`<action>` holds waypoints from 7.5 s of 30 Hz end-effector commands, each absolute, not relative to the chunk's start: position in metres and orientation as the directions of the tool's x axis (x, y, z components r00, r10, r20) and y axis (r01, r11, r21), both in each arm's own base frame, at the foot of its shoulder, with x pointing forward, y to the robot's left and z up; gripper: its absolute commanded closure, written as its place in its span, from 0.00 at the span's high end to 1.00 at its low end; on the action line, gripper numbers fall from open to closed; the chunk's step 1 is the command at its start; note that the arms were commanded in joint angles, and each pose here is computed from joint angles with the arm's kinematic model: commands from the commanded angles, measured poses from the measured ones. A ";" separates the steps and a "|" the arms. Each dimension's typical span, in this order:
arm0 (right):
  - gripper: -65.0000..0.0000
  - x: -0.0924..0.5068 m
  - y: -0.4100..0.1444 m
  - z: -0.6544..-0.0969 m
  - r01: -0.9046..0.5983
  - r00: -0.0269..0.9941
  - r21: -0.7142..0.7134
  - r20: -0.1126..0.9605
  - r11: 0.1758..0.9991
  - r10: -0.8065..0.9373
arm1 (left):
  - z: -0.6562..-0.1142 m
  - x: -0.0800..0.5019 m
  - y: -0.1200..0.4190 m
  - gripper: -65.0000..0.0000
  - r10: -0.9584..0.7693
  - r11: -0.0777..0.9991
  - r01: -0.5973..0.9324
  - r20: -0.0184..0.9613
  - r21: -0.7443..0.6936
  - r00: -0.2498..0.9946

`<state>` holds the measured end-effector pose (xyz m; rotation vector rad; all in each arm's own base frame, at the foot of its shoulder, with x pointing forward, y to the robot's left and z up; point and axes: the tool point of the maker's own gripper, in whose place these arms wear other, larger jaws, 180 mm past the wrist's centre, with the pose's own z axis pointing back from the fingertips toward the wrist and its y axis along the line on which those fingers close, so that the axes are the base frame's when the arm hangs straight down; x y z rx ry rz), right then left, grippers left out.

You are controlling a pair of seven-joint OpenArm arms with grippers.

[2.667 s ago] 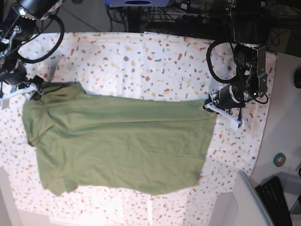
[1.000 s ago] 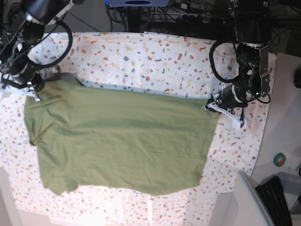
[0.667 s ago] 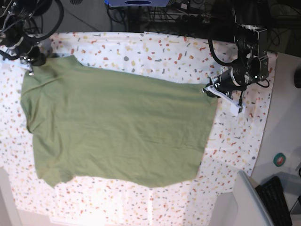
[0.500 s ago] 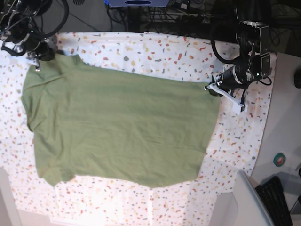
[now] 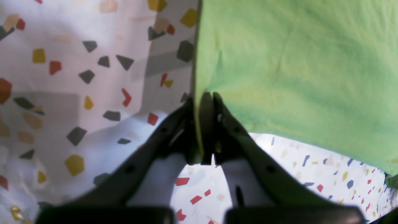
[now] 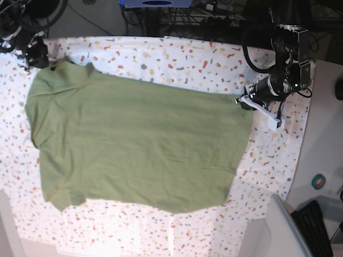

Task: Layout the t-shirt on the table in an organized manner, then fold the t-shirt properly
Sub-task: 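Hold both shirt corners and pull them apart to tension the edge, then lift the shirt edge with both grippers and lay it back flatter, then pull the held shirt edge taut between both grippers and lower it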

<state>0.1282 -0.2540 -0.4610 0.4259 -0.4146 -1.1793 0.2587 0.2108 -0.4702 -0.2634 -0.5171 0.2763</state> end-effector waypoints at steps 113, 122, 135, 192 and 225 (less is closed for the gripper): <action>0.00 0.306 -0.318 -0.381 0.335 0.543 0.322 0.702 0.885 -0.461 | -0.361 0.355 0.092 0.00 0.132 0.919 0.147 0.638 -0.365 0.759; 0.00 0.215 -0.311 -0.452 0.419 0.614 0.291 0.607 0.860 -0.505 | -0.451 0.274 0.150 0.00 0.149 0.959 0.009 0.532 -0.283 0.834; 0.00 0.145 -0.292 -0.461 0.399 0.696 0.242 0.548 0.884 -0.464 | -0.468 0.219 0.178 0.00 0.169 0.967 -0.057 0.462 -0.247 0.871; 0.00 0.288 -0.288 -0.431 0.311 0.707 0.235 0.590 0.921 -0.389 | -0.444 0.280 0.206 0.00 0.445 0.868 -0.252 0.444 -0.428 0.778; 0.00 0.319 -0.269 -0.431 0.224 0.725 0.233 0.608 0.946 -0.322 | -0.435 0.315 0.210 0.00 0.464 0.859 -0.254 0.465 -0.445 0.754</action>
